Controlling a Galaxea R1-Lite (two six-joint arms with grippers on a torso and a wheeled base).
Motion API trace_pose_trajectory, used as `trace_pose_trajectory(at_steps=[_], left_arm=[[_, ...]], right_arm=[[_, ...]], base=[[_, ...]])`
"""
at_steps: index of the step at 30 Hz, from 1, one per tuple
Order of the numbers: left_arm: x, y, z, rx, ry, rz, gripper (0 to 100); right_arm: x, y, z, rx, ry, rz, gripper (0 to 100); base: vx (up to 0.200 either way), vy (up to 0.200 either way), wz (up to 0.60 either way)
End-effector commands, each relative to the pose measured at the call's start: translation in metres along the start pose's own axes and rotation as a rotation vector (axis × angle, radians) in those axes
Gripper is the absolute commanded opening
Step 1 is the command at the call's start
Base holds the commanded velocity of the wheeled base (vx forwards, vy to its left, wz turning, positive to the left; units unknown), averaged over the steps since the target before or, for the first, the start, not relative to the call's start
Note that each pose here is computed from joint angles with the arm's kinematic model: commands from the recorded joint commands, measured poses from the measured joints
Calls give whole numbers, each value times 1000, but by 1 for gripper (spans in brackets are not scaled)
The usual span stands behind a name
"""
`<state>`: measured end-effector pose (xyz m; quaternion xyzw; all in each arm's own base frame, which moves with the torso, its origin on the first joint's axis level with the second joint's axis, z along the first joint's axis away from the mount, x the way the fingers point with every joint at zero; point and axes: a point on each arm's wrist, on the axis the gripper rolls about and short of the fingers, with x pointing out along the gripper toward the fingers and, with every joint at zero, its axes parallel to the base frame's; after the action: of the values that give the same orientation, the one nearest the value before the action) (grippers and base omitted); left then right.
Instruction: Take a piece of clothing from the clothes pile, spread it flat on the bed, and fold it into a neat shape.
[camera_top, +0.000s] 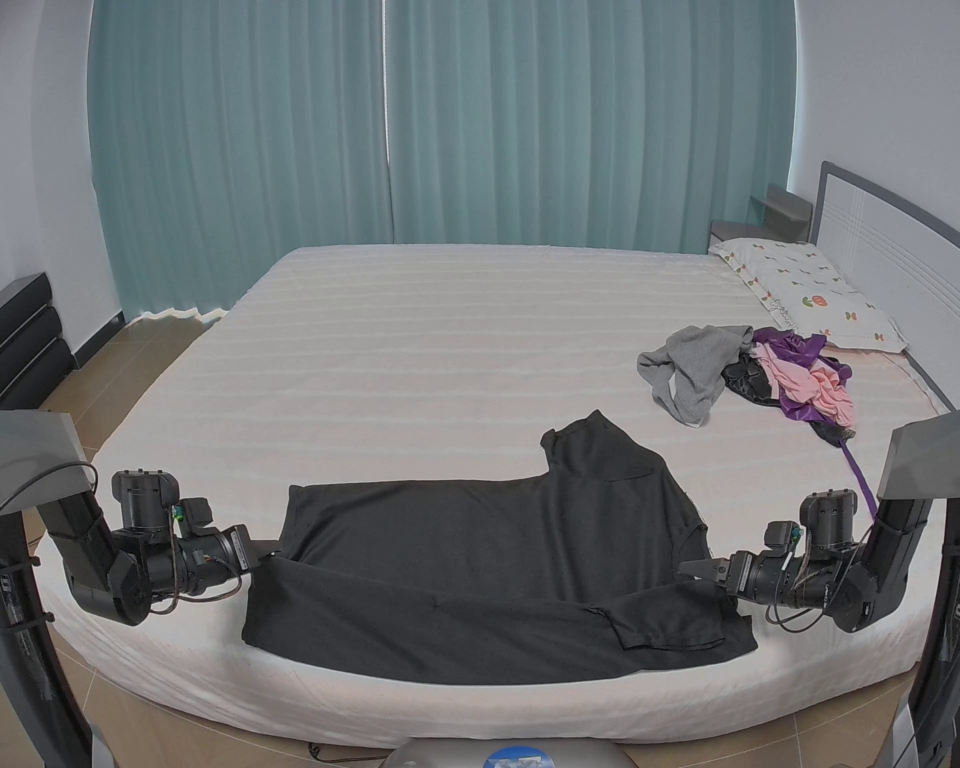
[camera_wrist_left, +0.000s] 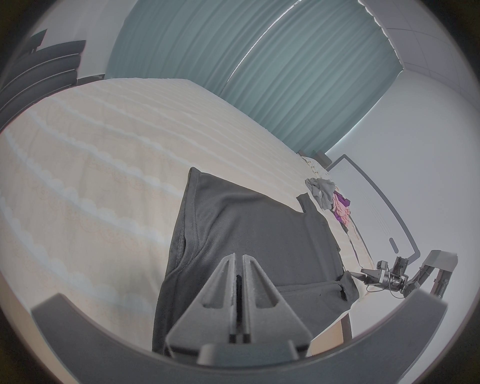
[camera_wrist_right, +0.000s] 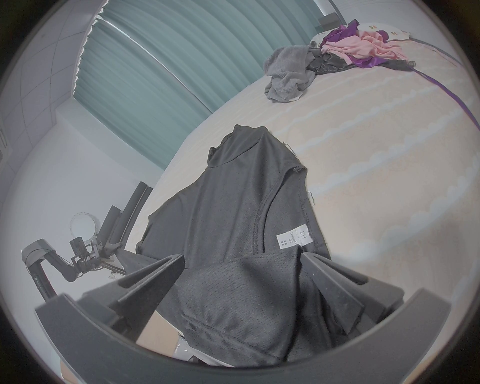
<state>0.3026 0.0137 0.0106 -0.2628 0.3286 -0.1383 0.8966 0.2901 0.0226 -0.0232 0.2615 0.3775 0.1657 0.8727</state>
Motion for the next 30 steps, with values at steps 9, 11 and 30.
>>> trace_pose_trajectory(at_steps=[9, 11, 30], left_arm=[[0, -1, -1, 1, 4, -2, 0], [0, 0, -1, 1, 3, -1, 0], [-15, -8, -3, 4, -2, -5, 0]], right_arm=[[11, -15, -10, -3, 27, 7, 100], [12, -17, -12, -15, 35, 8, 100], [-22, -13, -12, -78, -64, 51, 0]], base=[[0, 0, 0], [0, 0, 0], [0, 0, 0]])
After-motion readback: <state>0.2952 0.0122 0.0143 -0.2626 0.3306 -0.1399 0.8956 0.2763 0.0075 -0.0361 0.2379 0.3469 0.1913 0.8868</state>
